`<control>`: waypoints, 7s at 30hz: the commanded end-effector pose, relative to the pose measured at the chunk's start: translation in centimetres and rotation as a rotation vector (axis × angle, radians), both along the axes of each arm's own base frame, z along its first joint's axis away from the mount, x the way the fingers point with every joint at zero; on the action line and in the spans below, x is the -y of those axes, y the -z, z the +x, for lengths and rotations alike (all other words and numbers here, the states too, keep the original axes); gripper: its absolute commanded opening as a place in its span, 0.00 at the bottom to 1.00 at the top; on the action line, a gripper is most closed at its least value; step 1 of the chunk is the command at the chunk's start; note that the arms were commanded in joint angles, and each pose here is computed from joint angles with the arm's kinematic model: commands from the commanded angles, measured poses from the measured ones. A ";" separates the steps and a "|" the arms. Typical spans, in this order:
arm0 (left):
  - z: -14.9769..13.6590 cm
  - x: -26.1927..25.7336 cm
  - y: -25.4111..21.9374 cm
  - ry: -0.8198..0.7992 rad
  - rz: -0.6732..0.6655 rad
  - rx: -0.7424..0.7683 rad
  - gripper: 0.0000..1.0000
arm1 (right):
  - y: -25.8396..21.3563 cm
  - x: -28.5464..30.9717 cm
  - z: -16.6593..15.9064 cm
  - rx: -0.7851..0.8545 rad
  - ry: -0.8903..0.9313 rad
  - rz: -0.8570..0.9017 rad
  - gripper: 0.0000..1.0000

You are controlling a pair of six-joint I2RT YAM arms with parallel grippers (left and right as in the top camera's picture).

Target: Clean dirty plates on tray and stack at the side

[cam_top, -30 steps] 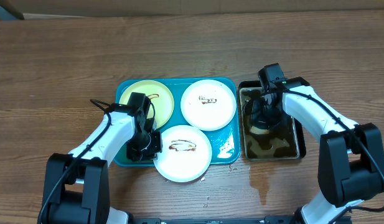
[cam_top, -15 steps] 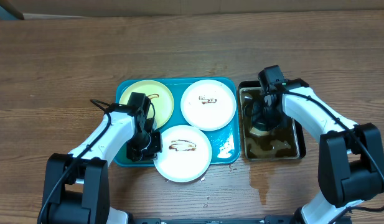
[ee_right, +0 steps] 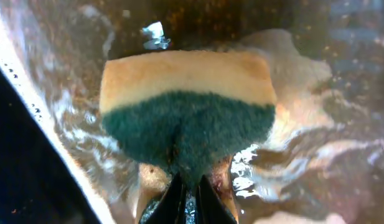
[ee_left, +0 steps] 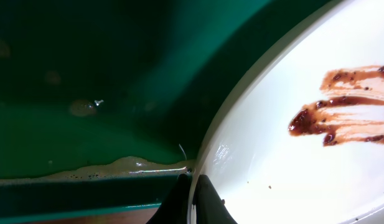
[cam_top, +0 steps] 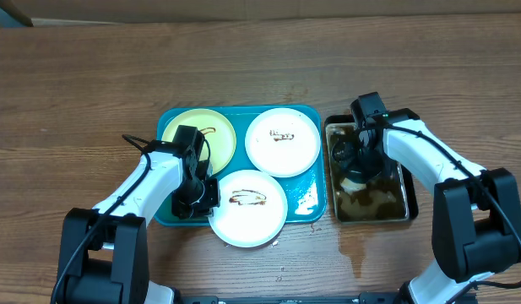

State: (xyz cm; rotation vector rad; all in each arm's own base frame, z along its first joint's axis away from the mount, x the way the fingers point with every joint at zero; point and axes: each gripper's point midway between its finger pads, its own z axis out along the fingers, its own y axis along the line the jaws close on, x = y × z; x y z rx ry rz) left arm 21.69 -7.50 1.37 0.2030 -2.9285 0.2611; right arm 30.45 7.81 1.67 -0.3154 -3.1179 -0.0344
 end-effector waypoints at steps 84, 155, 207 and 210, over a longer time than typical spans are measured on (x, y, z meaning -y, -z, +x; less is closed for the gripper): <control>0.7 0.2 0.2 0.007 0.002 0.023 0.04 | 0.2 -29.7 -7.1 0.049 -0.516 0.495 0.04; 3.3 -3.1 -5.5 -0.081 0.207 0.144 0.04 | -11.9 0.6 -0.4 0.197 0.088 -0.054 0.04; 6.5 1.7 -19.8 0.336 0.948 1.015 0.04 | -8.5 4.8 -0.4 0.160 0.174 -0.053 0.04; 6.4 1.5 -19.8 0.342 0.956 1.010 0.04 | -8.5 4.8 -0.4 0.159 0.173 -0.054 0.04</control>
